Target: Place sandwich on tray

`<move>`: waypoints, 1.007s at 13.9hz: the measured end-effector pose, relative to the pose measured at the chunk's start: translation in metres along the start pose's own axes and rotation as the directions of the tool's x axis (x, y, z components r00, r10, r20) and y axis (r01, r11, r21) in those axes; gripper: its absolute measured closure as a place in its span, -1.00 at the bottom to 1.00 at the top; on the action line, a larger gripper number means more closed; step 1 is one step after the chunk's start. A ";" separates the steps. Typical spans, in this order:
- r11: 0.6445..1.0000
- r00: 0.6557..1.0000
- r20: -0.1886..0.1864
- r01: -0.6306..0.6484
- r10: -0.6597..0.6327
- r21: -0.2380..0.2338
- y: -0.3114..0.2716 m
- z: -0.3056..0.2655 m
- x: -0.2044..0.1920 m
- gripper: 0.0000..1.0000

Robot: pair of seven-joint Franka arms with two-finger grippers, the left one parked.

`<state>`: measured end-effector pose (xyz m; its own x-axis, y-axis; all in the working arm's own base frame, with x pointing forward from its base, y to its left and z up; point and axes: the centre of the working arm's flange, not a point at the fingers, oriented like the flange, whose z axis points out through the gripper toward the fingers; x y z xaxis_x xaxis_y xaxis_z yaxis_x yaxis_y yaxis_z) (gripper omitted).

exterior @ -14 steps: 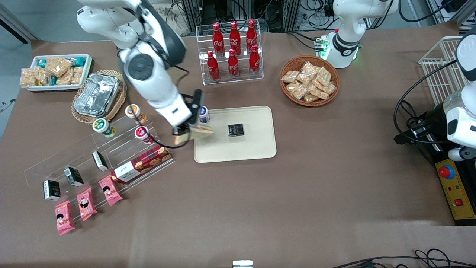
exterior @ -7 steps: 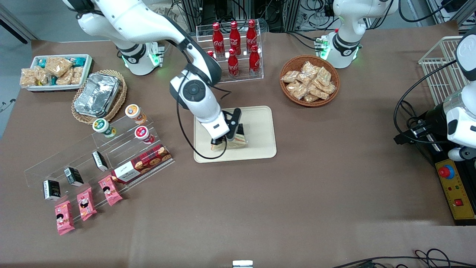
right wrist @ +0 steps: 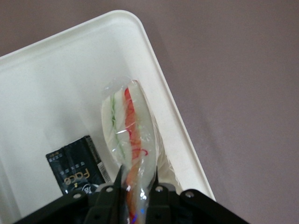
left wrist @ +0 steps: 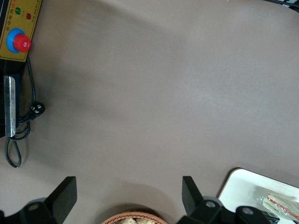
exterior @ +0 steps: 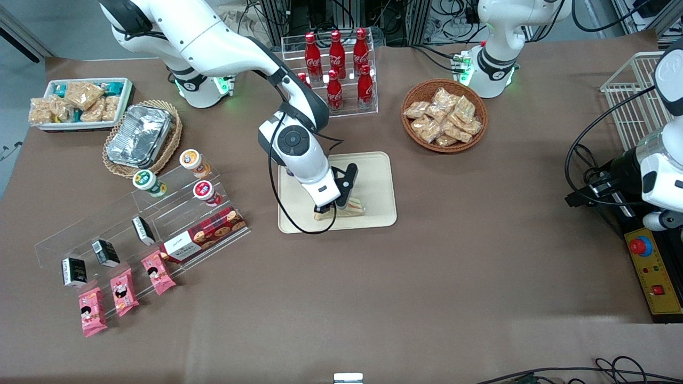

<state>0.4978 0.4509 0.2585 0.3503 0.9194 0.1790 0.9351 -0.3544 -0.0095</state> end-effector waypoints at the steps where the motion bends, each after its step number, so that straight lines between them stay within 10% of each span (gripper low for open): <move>1: 1.000 1.000 -0.016 0.000 -0.001 -0.020 0.006 -0.001 0.000 0.31; 8: 0.999 1.000 -0.025 0.014 -0.015 -0.049 0.012 -0.003 -0.001 -0.98; 14: 0.998 0.999 -0.003 0.034 -0.034 -0.056 0.010 -0.056 0.008 -0.99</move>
<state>0.5069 0.4454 0.3149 0.3178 0.9304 0.1824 0.9419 -0.3319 0.0519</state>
